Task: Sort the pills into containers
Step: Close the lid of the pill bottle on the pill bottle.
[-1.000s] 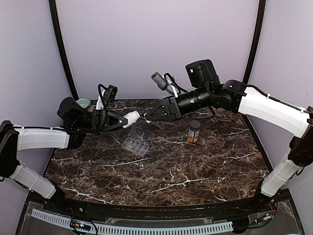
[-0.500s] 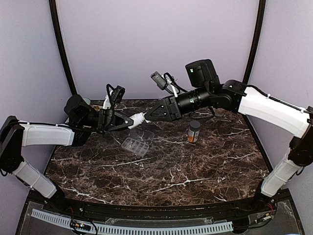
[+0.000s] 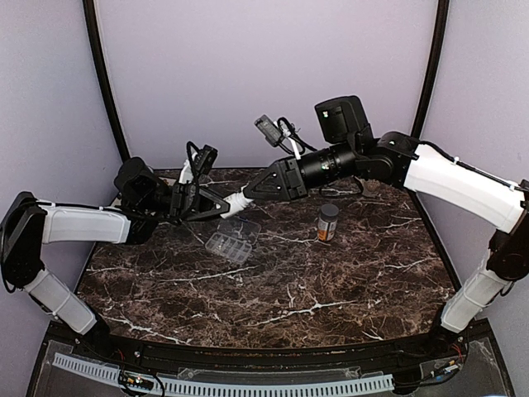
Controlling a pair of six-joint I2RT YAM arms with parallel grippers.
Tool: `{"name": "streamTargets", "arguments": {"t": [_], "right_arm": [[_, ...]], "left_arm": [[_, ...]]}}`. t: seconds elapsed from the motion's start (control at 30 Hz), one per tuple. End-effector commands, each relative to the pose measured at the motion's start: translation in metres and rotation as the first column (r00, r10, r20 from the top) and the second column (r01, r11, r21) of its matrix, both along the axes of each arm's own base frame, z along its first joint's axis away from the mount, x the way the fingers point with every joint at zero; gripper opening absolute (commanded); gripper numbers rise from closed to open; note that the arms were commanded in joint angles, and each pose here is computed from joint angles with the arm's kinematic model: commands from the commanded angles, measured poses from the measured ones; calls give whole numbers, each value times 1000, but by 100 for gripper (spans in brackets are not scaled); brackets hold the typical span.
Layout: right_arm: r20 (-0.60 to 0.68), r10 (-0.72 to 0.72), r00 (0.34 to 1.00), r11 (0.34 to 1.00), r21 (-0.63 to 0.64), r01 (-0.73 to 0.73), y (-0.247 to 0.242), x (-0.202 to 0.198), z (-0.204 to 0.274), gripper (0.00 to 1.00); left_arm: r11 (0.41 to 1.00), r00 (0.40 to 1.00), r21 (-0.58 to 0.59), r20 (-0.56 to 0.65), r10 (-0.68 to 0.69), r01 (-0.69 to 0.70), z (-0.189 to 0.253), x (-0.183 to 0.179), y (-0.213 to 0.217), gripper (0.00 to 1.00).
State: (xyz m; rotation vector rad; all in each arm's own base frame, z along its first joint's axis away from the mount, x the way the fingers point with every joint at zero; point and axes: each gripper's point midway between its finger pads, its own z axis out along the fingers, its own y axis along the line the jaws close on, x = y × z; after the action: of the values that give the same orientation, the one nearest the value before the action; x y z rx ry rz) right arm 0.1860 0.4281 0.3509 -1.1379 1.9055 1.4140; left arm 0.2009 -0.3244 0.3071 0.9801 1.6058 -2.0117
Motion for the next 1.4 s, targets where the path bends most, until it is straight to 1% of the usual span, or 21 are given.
{"name": "streamTargets", "arguments": {"t": [0.0,0.7,1.37], "right_arm": [[33,26,999,999,27,-27,4,-3,11,4],[60,-30,998,999,-19,31,-2,5,-1,4],[42,-13,999,1000,-24,14,-2,1,-6,4]], "left_arm": [[999,998,-30,62,-21,23,18,-4,-1,0],[999,997,-23,66,-35,36,25,-13,0,0],[999,996,-24,77,-35,37,28,-15,0,0]]}}
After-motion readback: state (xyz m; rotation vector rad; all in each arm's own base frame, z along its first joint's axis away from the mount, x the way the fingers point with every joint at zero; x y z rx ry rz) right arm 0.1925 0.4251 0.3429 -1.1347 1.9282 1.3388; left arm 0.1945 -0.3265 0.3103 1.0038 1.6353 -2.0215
